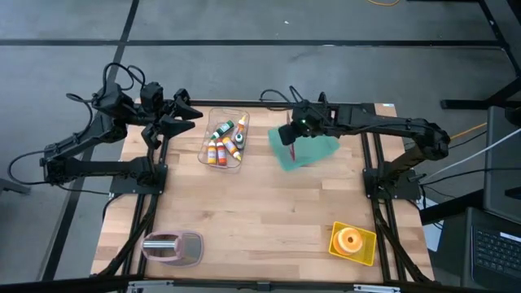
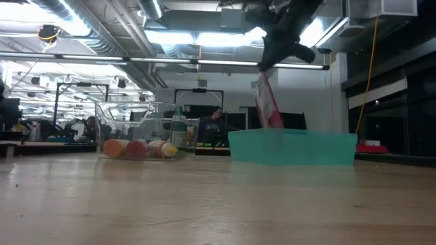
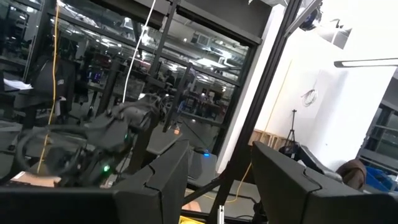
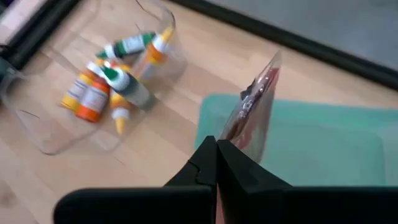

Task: Pick & Place Food Item
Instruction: Put the red popcorn bag into the blue bin

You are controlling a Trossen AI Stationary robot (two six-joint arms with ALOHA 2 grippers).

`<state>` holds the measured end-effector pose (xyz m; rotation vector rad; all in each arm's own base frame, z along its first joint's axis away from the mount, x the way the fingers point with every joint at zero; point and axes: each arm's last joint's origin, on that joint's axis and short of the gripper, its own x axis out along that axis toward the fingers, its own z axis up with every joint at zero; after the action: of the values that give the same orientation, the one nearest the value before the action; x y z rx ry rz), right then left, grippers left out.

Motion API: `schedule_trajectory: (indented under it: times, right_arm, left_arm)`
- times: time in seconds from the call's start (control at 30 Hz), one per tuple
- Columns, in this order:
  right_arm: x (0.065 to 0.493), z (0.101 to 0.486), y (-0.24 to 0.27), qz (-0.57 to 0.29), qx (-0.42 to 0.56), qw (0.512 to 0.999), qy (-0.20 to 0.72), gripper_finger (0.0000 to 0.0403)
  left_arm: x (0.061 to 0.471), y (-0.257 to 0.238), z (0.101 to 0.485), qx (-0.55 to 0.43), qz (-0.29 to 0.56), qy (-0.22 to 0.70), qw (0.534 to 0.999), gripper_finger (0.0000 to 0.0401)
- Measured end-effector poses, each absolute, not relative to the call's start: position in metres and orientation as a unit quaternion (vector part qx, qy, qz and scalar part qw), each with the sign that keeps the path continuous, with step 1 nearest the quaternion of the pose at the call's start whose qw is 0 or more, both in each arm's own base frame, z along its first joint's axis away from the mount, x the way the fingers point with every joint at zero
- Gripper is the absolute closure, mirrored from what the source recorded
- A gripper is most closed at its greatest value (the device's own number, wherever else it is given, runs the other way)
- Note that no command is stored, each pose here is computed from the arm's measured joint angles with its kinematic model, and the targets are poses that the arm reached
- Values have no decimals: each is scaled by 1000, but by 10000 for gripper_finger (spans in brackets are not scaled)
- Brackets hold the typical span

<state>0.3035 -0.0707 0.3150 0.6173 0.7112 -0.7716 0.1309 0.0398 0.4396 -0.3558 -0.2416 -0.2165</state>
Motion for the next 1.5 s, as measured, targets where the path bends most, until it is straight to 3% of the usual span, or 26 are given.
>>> schedule_trajectory:
  times: [0.43, 0.97, 1.3, 1.5]
  right_arm:
    - [303, 261, -71, -357, 337, 807, 327, 403]
    - [278, 273, -82, -360, 316, 800, 362, 403]
    - [268, 225, -74, -346, 343, 780, 393, 403]
    - [270, 222, -76, -338, 348, 787, 380, 403]
  left_arm:
    - [140, 44, 436, -189, -104, -106, 971, 233]
    - [149, 48, 432, -196, -100, -95, 971, 233]
    - [156, 50, 429, -196, -97, -86, 972, 233]
    - [162, 53, 426, -201, -94, -77, 972, 233]
